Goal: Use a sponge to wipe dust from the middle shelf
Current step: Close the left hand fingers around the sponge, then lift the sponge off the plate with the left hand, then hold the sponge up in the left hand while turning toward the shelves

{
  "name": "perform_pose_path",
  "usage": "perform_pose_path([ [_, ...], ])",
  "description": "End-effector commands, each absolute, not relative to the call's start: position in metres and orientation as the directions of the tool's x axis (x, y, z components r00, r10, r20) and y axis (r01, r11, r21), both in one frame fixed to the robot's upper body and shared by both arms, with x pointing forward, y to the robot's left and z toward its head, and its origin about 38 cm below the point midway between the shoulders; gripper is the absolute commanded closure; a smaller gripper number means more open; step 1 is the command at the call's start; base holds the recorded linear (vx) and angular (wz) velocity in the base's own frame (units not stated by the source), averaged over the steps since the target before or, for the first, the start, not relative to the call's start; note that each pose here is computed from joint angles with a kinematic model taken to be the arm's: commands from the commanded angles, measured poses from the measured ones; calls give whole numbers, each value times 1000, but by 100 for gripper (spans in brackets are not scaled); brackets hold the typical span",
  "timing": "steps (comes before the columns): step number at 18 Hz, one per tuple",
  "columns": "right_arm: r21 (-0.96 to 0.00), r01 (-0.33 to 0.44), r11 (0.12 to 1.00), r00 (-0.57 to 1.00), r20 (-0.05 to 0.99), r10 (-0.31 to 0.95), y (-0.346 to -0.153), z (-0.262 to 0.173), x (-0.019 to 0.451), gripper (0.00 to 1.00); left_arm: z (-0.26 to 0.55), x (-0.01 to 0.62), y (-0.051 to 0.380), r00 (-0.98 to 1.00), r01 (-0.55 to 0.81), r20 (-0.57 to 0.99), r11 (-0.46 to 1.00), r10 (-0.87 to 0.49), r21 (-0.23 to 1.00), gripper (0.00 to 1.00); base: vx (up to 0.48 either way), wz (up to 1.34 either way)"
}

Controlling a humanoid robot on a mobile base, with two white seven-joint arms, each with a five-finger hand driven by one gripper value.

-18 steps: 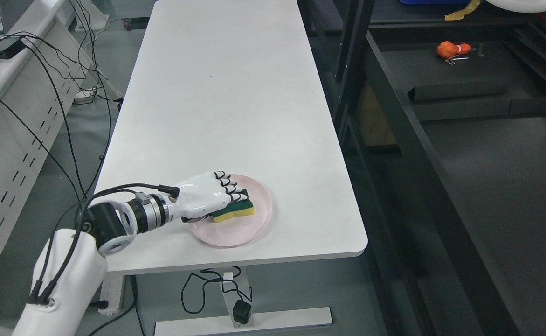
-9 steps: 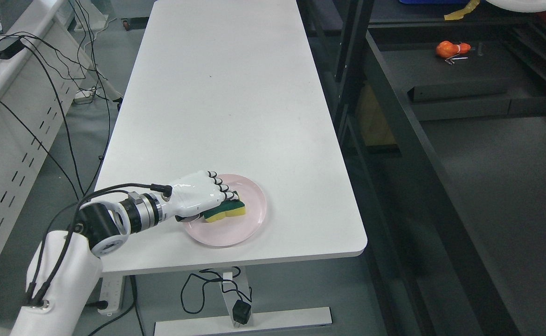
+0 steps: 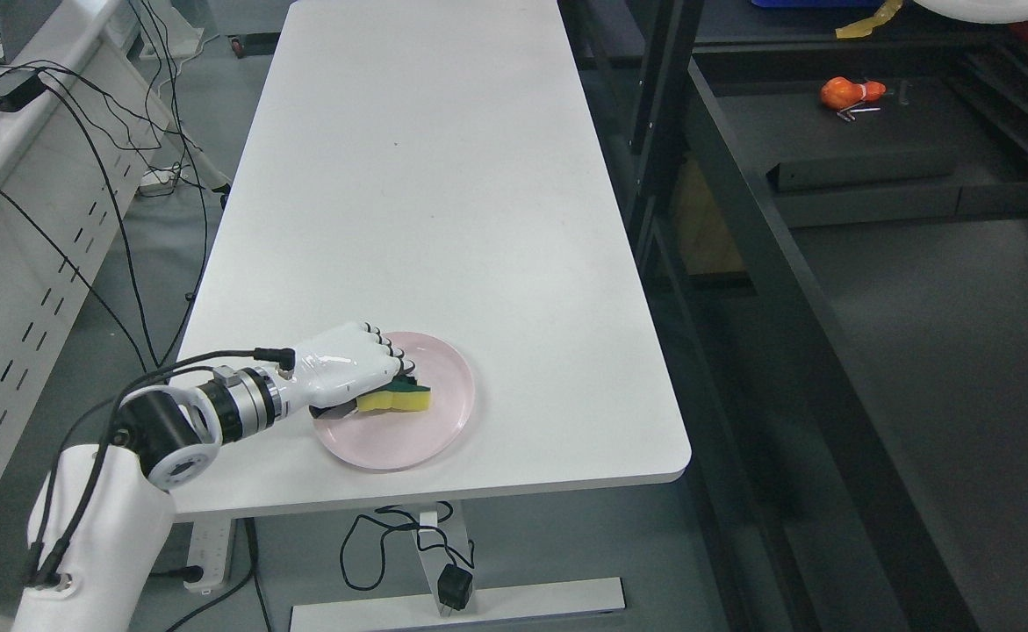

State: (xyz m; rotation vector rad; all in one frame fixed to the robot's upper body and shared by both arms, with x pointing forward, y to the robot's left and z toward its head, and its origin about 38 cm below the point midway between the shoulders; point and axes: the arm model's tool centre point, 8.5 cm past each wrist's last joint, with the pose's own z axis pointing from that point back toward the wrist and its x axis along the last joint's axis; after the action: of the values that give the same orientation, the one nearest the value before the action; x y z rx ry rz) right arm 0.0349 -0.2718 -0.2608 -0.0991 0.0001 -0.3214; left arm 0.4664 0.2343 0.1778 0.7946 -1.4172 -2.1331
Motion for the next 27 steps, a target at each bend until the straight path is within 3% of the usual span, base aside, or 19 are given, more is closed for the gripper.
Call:
perform_pose_path([
  [1, -112, 317, 942, 948, 39, -315, -284, -260, 41, 0, 181, 472, 251, -707, 112, -41, -169, -706, 979, 94, 0, 0],
  [4, -113, 317, 942, 948, 38, -315, -284, -260, 40, 0, 190, 470, 254, -724, 139, 116, 21, -680, 990, 96, 0, 0],
  [6, -113, 317, 942, 948, 38, -315, -284, -260, 40, 0, 203, 466, 244, -752, 137, 308, 318, -582, 938, 96, 0, 0],
  [9, -113, 317, 942, 948, 38, -315, -284, -260, 40, 0, 208, 460, 222, -760, 195, 551, 688, -344, 699, 95, 0, 0],
  [11, -112, 317, 942, 948, 39, -315, -284, -260, 41, 0, 203, 455, 227, -743, 210, 628, 810, -232, 548, 95, 0, 0],
  [14, -113, 316, 942, 949, 38, -313, -284, -260, 40, 0, 190, 453, 264, -650, 140, 740, 929, -175, 343, 95, 0, 0],
  [17, -113, 317, 942, 948, 38, -315, -284, -260, 40, 0, 188, 445, 296, -523, -83, 850, 996, -57, 15, 95, 0, 0],
  [19, -113, 317, 942, 948, 38, -315, -284, -260, 40, 0, 182, 421, 288, -492, -47, 868, 994, 65, -101, 98, 0, 0],
  [22, -113, 316, 942, 949, 38, -313, -284, -260, 40, 0, 162, 371, 259, -474, 48, 873, 993, 117, -107, 100, -13, 19],
  [27, -113, 317, 942, 948, 38, -315, -284, -260, 40, 0, 163, 346, 271, -495, 42, 864, 996, 94, -85, 100, -95, 14],
])
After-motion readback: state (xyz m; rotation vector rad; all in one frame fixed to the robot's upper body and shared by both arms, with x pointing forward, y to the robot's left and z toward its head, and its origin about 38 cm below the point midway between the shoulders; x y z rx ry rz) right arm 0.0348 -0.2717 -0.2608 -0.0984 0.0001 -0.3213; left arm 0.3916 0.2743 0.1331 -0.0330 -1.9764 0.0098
